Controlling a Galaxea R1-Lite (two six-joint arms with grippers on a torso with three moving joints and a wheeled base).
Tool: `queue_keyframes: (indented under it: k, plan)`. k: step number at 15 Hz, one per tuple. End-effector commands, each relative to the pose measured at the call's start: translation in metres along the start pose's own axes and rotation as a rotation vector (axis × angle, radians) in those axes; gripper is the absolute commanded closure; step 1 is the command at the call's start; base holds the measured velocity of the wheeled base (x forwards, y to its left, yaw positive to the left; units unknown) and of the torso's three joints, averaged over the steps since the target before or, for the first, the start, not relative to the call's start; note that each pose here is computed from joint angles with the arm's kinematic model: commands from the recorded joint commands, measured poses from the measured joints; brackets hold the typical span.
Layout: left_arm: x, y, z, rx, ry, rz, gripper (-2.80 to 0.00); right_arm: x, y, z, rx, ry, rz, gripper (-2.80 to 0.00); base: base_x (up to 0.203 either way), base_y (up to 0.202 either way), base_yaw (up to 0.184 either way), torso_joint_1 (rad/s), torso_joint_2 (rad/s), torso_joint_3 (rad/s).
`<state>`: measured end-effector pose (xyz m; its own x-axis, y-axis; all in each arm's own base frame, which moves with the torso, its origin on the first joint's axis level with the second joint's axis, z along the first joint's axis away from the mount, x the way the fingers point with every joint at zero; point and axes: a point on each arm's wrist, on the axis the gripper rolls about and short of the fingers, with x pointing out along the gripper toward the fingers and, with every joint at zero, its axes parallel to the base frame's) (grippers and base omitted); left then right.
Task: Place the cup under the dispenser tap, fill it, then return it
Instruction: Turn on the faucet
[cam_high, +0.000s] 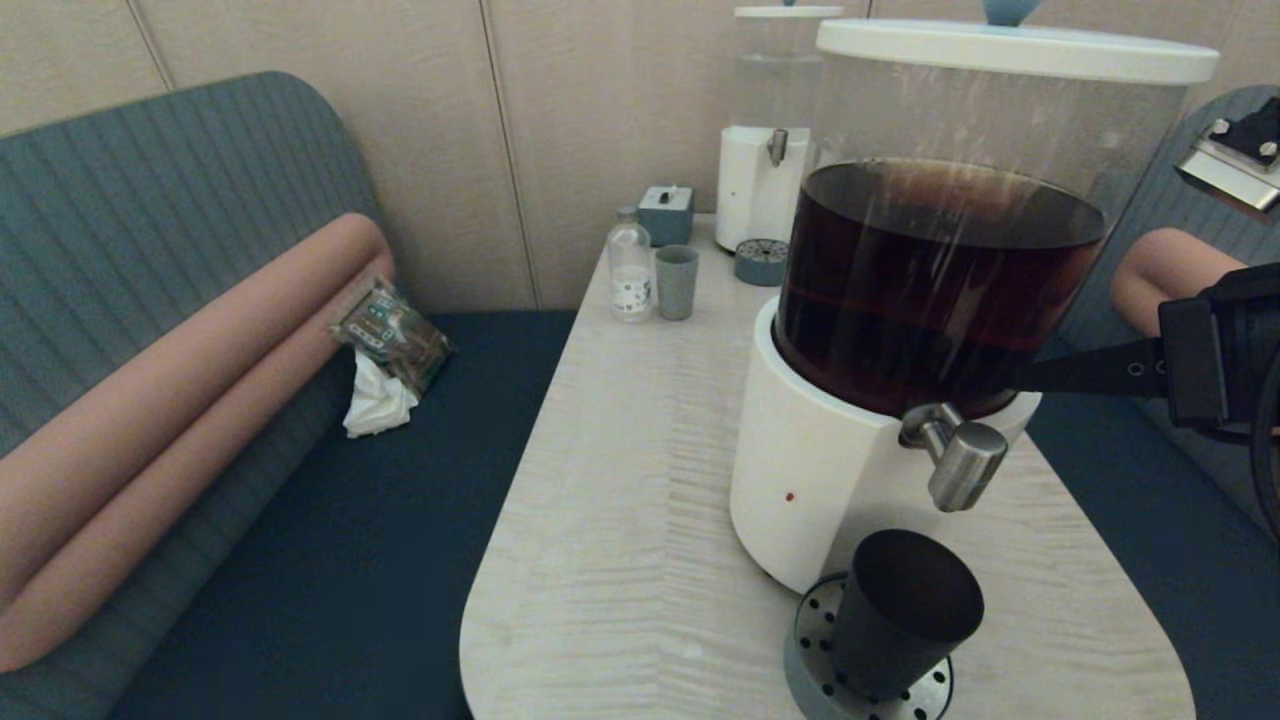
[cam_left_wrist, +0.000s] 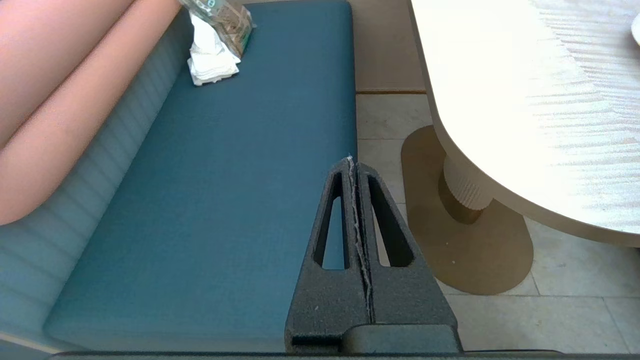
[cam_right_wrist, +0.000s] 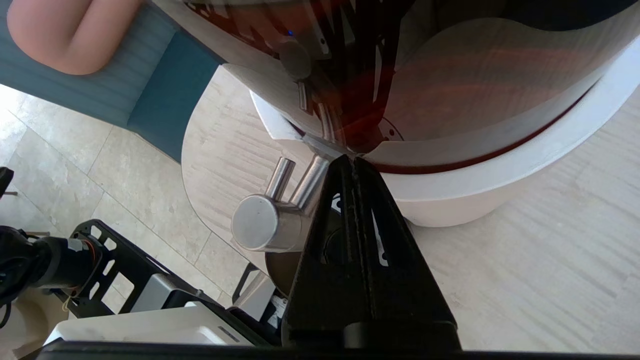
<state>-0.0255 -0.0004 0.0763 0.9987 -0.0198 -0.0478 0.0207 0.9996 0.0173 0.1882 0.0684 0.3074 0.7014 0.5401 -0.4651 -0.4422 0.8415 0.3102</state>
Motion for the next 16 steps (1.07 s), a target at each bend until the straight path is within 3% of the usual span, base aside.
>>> queue_keyframes:
  k: [1,16]
  plan:
    - [0.0000,0.0000,-0.0002,0.000,0.001,0.000,0.00,0.0000,0.0001,-0.0002,0.002,0.003,0.002,0.00,0.000,0.000,0.000,0.000,0.00,0.000]
    - [0.0001,0.0000,-0.0003,0.000,0.001,0.000,0.00,0.0066,0.0003,-0.0092,-0.009,0.040,0.014,0.00,0.000,0.000,0.000,0.000,0.00,0.000]
